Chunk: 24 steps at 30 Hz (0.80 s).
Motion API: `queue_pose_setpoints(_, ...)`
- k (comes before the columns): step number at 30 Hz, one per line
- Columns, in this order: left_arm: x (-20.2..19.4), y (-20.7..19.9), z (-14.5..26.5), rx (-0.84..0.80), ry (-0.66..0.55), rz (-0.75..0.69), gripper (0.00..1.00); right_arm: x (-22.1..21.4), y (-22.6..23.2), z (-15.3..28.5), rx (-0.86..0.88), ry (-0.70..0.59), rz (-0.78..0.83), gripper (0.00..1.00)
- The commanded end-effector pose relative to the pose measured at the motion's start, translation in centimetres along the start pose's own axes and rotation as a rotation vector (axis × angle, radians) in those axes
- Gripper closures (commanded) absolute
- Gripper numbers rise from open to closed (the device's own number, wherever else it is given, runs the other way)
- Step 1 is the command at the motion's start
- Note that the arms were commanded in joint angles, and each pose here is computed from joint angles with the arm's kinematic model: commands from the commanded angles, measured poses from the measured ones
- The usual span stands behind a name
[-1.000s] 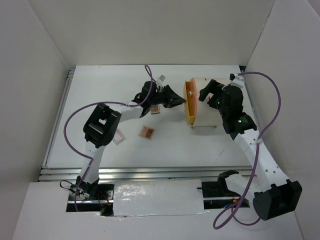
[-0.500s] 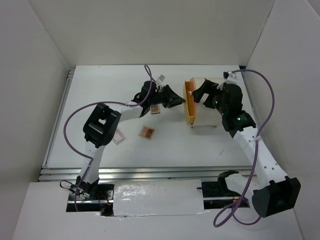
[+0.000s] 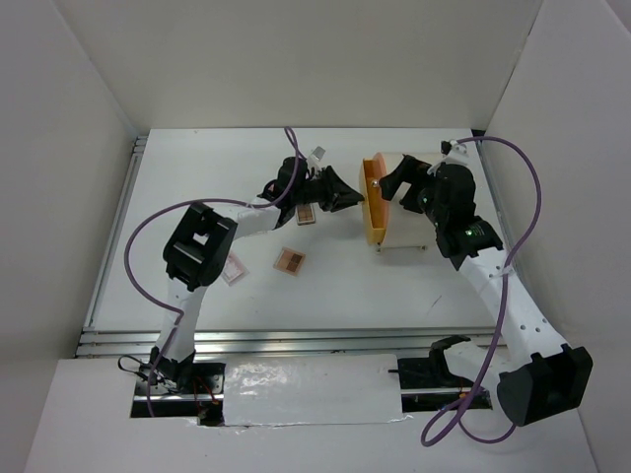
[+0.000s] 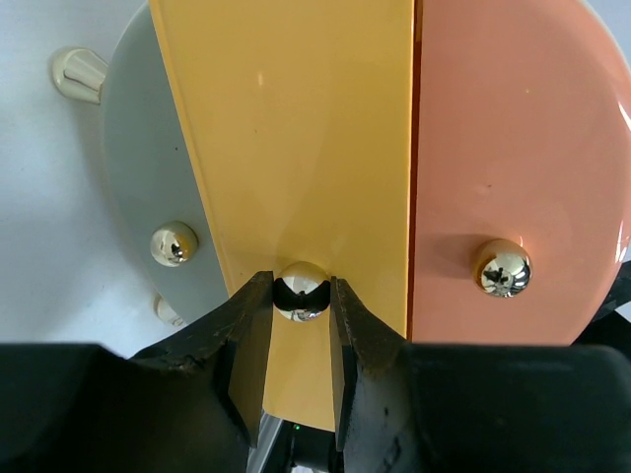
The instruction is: Organize the makeup
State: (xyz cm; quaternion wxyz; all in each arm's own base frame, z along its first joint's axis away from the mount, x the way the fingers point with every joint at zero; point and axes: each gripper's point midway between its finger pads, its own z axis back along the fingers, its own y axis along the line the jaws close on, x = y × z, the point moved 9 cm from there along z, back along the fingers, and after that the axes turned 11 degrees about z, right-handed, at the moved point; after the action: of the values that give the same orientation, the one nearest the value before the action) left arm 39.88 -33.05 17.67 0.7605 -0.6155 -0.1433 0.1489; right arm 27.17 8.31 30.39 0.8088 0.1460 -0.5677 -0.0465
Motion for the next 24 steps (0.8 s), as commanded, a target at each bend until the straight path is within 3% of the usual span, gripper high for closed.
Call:
queue_pose_setpoints(1, 1.3, -1.2, 1.1, -0.009, -0.002, -0.047, 0.78, -1.2, -1.7, -0.1, -0.148, 0.053, 0.008, 0.00)
queue_pose_setpoints(8, 2.7, -1.3, 3.0, 0.025, -0.012, -0.055, 0.79, -1.7, -1.9, -0.8, -0.247, 0.080, 0.022, 0.00)
queue_pose_setpoints(24, 3.4, -0.3, 5.2, 0.057, -0.045, -0.043, 0.77, -2.0, -1.9, -0.6, -0.262, 0.074, -0.019, 0.00)
